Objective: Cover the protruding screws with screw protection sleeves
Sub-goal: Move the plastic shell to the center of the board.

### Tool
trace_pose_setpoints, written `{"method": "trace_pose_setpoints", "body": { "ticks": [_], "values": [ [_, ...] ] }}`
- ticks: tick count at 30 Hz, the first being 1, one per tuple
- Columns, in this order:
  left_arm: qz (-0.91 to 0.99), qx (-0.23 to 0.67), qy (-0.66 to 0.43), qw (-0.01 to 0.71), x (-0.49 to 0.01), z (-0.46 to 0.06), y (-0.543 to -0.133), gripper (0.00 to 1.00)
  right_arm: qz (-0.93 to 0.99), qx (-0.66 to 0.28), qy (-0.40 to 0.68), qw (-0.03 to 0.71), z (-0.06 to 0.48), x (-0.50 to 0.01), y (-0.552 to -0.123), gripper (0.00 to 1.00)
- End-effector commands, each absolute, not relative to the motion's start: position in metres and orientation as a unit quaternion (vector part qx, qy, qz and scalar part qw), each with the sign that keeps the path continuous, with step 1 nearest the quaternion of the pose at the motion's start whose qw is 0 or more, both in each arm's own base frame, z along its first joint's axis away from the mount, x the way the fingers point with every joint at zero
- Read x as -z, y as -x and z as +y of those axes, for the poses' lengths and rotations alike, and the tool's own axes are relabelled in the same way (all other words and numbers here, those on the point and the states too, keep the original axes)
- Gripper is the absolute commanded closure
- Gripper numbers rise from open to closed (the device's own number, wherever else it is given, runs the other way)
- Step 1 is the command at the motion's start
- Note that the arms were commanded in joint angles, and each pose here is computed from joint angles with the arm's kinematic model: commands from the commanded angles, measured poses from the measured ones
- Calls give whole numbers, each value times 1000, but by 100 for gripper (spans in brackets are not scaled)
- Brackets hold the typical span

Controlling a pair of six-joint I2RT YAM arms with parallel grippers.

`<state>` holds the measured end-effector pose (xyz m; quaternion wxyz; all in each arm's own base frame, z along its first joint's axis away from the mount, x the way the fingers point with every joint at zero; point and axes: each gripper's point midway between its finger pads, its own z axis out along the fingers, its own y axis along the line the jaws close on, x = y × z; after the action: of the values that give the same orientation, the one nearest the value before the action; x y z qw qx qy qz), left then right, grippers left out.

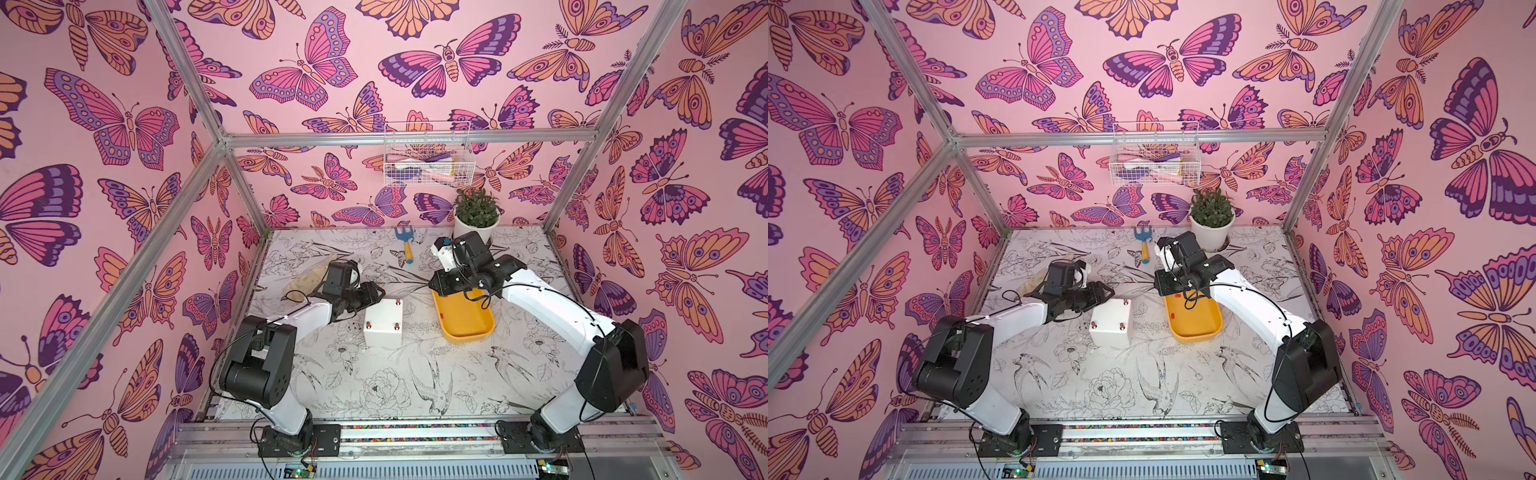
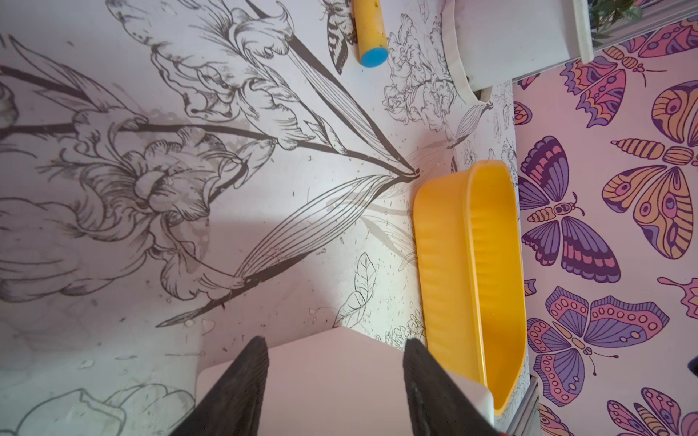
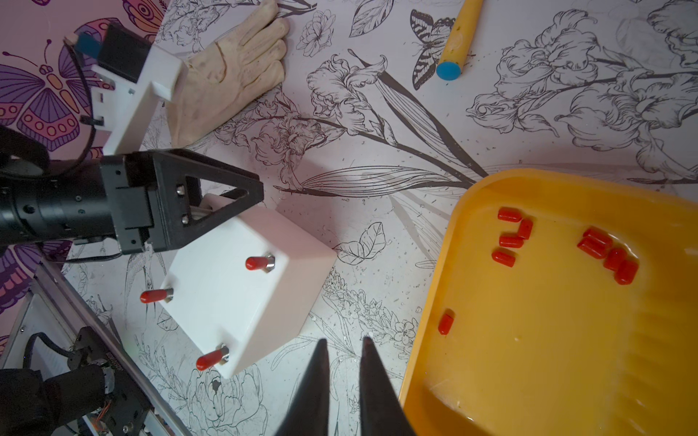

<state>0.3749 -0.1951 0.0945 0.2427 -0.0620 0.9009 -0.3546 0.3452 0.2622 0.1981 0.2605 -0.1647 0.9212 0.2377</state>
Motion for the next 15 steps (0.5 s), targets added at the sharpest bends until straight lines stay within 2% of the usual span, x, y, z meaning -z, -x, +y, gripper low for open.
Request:
{"method": "trace_pose_setpoints", "body": {
  "ticks": [1, 9, 15],
  "values": [
    [906, 347, 76, 229, -90, -193, -357, 41, 913, -241, 163, 287, 256, -218, -344, 82],
    [910, 337, 78, 229, -89, -201, -333, 41, 912, -232, 158, 299, 251, -223, -344, 82],
    [906, 336, 70, 249, -102, -202, -338, 39, 919, -197, 146, 309, 240, -215, -352, 82]
  ]
}}
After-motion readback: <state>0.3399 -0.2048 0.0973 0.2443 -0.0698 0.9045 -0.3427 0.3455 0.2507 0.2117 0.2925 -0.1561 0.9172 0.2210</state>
